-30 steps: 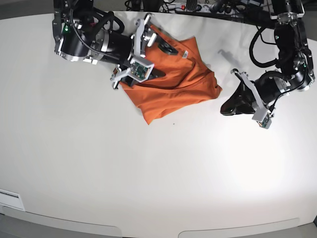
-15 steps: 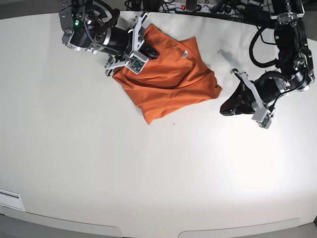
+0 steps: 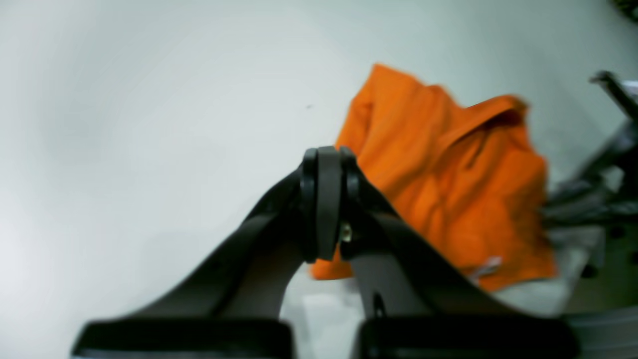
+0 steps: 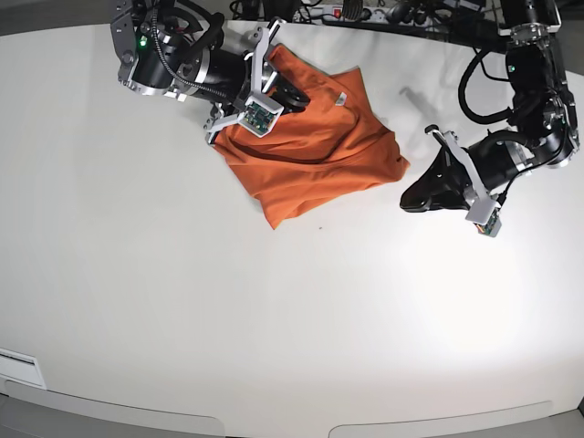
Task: Fold the T-shirt properly
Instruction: 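Grasp opposite sides of the orange bundle with both grippers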
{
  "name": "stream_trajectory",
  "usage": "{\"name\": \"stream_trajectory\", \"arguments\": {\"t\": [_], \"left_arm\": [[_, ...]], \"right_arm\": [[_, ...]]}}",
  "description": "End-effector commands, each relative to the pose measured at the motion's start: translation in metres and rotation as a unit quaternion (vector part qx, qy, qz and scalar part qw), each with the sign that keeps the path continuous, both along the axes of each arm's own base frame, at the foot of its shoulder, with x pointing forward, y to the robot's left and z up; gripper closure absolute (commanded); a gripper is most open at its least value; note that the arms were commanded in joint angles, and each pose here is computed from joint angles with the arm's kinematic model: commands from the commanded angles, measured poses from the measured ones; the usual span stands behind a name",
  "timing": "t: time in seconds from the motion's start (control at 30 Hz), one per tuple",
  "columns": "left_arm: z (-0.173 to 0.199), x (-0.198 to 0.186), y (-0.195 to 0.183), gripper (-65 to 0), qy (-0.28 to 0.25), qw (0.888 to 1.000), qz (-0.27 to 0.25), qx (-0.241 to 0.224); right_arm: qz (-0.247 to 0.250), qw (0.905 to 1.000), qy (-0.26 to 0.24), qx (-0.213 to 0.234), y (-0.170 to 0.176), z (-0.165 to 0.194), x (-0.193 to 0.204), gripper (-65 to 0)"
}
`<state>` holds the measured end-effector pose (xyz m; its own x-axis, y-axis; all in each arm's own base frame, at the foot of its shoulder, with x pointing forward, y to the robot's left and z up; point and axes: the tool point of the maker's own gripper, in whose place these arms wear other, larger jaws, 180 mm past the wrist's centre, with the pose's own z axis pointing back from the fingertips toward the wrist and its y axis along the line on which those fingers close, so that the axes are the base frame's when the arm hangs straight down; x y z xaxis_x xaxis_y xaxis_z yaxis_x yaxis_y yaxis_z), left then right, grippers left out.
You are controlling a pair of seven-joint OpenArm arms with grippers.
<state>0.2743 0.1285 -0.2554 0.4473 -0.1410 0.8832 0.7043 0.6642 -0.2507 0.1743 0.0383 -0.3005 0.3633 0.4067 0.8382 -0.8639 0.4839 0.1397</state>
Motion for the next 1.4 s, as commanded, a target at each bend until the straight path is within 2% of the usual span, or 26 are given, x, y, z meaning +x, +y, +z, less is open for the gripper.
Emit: {"name": "stream_trajectory", "arguments": {"t": [0.0,0.07,0.13,0.23,0.33,0.47,0.57,0.67,0.87,0.97,1.2,1.37], "left_arm": [[0.015,0.0,-0.004,0.0,-0.018,1.0,-0.015,-0.016],[0.018,-0.01,-0.011,0.0,0.0,0.998,-0.039,-0.038],[0.022,-0.023,-0.021,0.0,0.02,0.995,-0.075,-0.064],[0.021,-0.039,-0.035,0.0,0.046,0.988,-0.12,-0.082],[0.012,-0.05,-0.054,0.0,0.066,0.982,-0.155,-0.086],[-0.012,-0.075,-0.085,0.0,0.108,0.969,-0.211,-0.067],[-0.036,-0.092,-0.099,0.0,0.132,0.963,-0.233,-0.032],[-0.06,-0.101,-0.103,0.0,0.143,0.959,-0.242,0.023],[-0.093,-0.105,-0.085,0.0,0.131,0.954,-0.244,0.116],[-0.11,-0.102,-0.074,0.0,0.133,0.95,-0.242,0.145],[-0.155,-0.089,-0.058,0.0,0.15,0.927,-0.265,0.219],[-0.173,-0.052,-0.06,0.0,0.098,0.915,-0.283,0.271]], "right_arm": [[0.0,0.999,-0.038,0.024,0.005,0.02,0.013,-6.6],[-0.004,0.9973,-0.073,0.008,0.001,0.028,0.032,0.0],[-0.009,0.9936,-0.113,0.004,-0.001,0.04,0.05,0.0],[-0.012,0.9879,-0.152,0.025,0.001,0.057,0.069,0.0],[-0.016,0.9874,-0.155,0.026,0.001,0.052,0.095,0.0],[-0.023,0.9897,-0.14,0.015,-0.003,0.036,0.133,0.0],[-0.017,0.9923,-0.122,-0.002,-0.001,0.022,0.151,0.0],[0.001,0.9951,-0.097,-0.02,0.007,0.002,0.159,0.0],[0.057,0.9923,-0.075,-0.08,0.012,-0.032,0.145,0.0],[0.061,0.9899,-0.069,-0.108,-0.009,-0.044,0.142,0.0],[0.056,0.9889,-0.01,-0.137,-0.065,-0.069,0.118,0.0],[0.038,0.9903,0.003,-0.133,-0.085,-0.069,0.094,0.0]]}}
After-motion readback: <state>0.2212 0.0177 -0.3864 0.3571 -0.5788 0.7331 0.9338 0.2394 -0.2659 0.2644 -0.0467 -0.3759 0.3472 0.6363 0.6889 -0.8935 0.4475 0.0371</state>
